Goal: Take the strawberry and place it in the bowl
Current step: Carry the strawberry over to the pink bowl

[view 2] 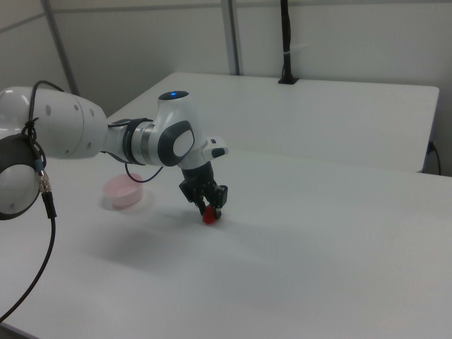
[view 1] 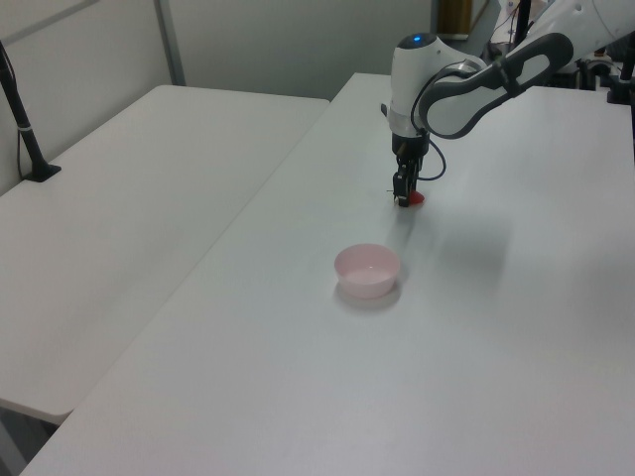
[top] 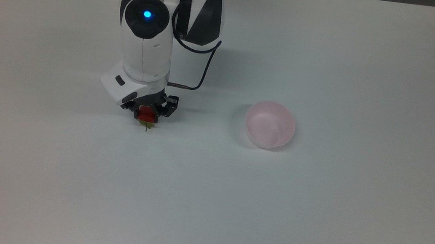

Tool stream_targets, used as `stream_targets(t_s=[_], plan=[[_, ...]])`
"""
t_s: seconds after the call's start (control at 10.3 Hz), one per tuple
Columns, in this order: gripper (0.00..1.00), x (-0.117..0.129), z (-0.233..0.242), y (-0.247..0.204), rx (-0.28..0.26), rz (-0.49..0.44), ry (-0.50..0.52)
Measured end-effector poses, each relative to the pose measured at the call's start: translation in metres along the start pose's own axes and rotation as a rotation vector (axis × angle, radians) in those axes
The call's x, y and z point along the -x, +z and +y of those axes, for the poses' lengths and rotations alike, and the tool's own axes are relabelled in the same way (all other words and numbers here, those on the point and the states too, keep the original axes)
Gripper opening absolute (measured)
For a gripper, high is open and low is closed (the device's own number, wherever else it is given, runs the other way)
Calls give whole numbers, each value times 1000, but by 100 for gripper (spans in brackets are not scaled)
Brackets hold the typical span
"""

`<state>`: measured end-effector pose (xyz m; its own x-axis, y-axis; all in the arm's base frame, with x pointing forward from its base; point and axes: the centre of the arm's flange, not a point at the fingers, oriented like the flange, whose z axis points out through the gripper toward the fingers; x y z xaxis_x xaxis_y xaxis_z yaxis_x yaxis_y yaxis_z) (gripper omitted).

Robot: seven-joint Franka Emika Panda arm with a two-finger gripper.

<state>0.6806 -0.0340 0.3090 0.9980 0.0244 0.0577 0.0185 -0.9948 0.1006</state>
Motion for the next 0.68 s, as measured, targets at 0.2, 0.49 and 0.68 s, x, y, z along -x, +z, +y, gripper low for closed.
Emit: stream_targets(t_s=[0.2,0.49,0.68], plan=[[44,-3,-5,-6,-3,12,-6],[44,-8,-73,-57,-7,31,27],[44,-5,-153,-97,-21,67,46]])
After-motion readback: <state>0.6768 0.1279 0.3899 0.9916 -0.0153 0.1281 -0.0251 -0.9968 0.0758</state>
